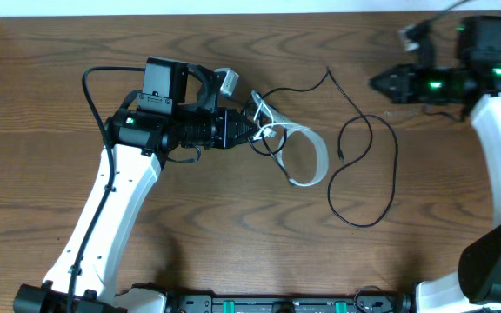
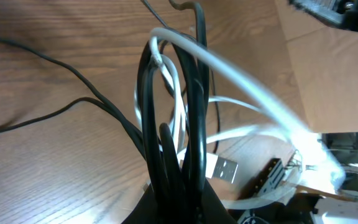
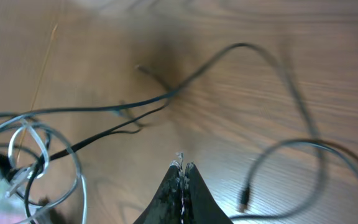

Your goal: Untangle cables

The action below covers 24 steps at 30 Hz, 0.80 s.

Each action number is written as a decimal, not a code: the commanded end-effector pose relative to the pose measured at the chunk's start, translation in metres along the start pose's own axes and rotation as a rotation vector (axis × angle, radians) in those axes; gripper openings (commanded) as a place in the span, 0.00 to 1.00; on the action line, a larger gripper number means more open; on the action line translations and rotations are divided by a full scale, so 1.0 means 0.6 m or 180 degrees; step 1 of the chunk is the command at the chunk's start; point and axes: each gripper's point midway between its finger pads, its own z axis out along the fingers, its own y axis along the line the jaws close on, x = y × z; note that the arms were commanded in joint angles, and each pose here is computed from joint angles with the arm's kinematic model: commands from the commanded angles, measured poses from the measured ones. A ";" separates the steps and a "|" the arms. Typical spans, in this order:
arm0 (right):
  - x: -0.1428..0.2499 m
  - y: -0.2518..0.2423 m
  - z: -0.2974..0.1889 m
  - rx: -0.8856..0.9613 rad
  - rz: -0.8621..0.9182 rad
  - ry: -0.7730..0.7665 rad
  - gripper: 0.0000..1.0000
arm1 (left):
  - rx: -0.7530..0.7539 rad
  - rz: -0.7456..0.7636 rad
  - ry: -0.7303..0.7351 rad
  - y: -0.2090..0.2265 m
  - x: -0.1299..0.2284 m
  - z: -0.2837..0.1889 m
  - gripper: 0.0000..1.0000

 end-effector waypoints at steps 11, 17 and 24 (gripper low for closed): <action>0.006 0.101 -0.017 -0.1020 -0.0493 -0.0034 0.25 | -0.0067 -0.0139 -0.0086 0.003 -0.004 -0.008 0.08; 0.052 0.200 0.047 -0.1275 -0.1151 0.0273 0.56 | -0.0062 -0.0367 -0.0092 0.002 -0.004 -0.008 0.08; 0.086 0.297 0.088 -0.1615 -0.1654 0.0381 0.61 | -0.0165 -0.0138 -0.0098 0.011 -0.004 -0.009 0.08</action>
